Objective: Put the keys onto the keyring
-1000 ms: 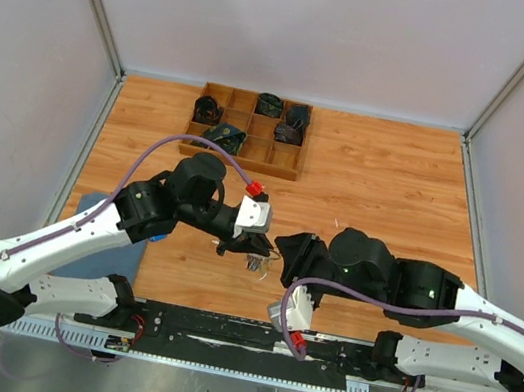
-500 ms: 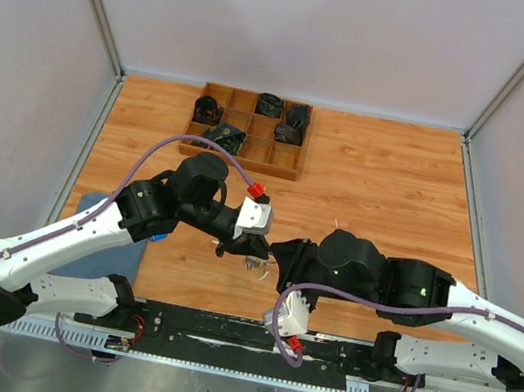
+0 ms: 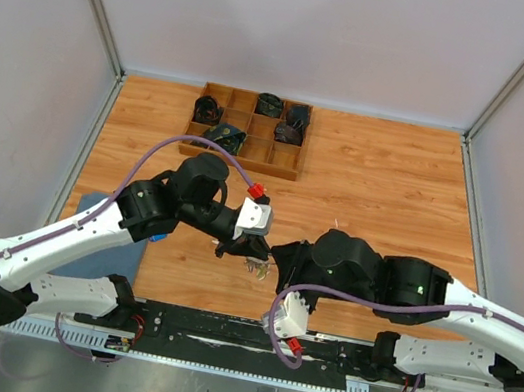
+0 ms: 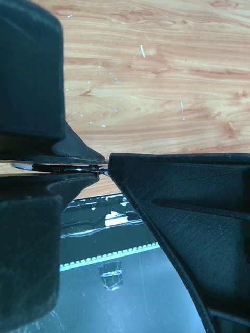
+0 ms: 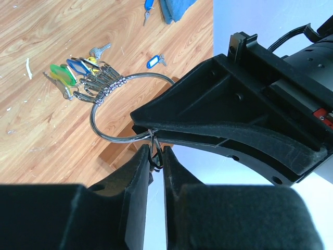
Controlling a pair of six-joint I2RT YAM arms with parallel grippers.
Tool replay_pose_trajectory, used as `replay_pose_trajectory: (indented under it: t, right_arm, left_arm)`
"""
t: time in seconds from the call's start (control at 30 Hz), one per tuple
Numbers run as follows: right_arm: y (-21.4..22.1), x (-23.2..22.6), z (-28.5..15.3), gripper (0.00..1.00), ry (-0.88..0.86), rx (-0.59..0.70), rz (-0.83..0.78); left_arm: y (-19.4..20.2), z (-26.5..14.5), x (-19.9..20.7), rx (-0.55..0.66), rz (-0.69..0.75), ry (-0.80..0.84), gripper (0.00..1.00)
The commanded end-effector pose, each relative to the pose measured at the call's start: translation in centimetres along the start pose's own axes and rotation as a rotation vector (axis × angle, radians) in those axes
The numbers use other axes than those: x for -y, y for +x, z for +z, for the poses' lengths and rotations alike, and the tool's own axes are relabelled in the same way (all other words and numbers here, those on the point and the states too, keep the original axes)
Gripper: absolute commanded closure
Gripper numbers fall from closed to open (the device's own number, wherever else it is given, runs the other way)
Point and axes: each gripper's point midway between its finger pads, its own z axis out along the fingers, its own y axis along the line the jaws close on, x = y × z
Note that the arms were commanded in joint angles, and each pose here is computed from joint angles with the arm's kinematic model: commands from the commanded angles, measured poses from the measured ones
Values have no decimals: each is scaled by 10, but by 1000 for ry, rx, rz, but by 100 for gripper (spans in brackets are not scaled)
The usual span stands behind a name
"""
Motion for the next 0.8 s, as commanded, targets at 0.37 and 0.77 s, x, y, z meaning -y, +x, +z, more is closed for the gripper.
replay_pose_trajectory:
  t: [0.37, 0.77]
  right_arm:
    - [-14, 13, -9, 100, -17, 46, 153]
    - [-3, 12, -16, 100, 22, -39, 479]
  left_arm:
    - [-36, -16, -14, 117, 65, -120, 60]
    - [-49, -43, -30, 247, 105, -333, 46]
